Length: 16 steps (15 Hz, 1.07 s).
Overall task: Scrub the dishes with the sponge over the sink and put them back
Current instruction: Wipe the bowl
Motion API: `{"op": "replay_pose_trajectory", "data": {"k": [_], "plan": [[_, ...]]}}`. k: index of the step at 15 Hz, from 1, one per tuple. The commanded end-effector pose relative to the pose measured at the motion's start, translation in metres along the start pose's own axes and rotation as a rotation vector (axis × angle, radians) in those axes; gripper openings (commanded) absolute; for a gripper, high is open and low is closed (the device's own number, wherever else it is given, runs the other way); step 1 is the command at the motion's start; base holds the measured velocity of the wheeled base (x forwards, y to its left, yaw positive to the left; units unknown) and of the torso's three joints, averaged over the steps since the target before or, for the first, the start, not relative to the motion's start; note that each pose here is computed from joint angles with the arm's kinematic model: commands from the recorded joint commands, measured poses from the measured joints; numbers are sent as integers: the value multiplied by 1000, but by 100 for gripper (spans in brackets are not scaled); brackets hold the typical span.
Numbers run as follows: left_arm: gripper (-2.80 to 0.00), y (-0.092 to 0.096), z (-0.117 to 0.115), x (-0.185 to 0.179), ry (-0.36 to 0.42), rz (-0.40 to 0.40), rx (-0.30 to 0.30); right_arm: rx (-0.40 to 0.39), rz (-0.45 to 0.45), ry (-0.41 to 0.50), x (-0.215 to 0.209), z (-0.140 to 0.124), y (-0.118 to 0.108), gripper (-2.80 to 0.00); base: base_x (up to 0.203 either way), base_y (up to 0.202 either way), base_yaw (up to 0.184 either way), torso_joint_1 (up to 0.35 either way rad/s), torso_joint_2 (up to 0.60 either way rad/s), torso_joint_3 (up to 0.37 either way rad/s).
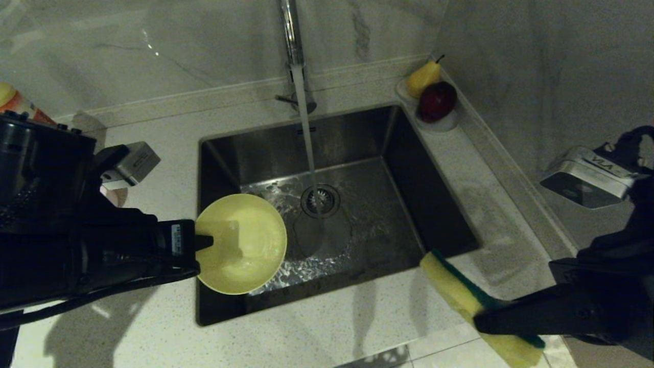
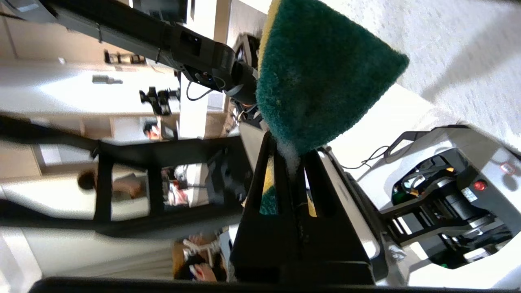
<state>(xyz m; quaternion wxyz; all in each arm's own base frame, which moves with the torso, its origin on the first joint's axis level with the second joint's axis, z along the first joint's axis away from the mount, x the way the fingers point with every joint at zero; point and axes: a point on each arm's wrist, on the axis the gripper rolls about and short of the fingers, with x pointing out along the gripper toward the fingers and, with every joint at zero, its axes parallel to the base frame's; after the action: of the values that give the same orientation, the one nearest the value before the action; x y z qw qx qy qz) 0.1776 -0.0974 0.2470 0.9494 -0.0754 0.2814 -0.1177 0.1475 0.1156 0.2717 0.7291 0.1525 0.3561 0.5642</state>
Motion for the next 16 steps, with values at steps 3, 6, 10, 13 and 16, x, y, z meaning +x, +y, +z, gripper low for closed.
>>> {"op": "replay_pose_trajectory", "data": {"k": [3, 6, 10, 13, 16], "plan": [[-280, -12, 1, 28, -128, 69, -53, 22, 27, 115, 61, 33, -13, -280, 0, 0, 0, 0, 0, 0], [-280, -21, -6, 28, -169, 79, -19, 25, 44, 151, 86, 54, -11, -280, 0, 0, 0, 0, 0, 0], [-280, -30, -16, 23, -213, 66, 57, 109, 44, 200, 118, 76, -15, -280, 0, 0, 0, 0, 0, 0], [-280, -26, -31, 27, -241, 86, 99, 156, -32, 192, 139, 86, -21, -280, 0, 0, 0, 0, 0, 0], [-280, -24, -44, 30, -309, 95, 129, 196, -68, 178, 157, 93, -25, -280, 0, 0, 0, 0, 0, 0]]}}
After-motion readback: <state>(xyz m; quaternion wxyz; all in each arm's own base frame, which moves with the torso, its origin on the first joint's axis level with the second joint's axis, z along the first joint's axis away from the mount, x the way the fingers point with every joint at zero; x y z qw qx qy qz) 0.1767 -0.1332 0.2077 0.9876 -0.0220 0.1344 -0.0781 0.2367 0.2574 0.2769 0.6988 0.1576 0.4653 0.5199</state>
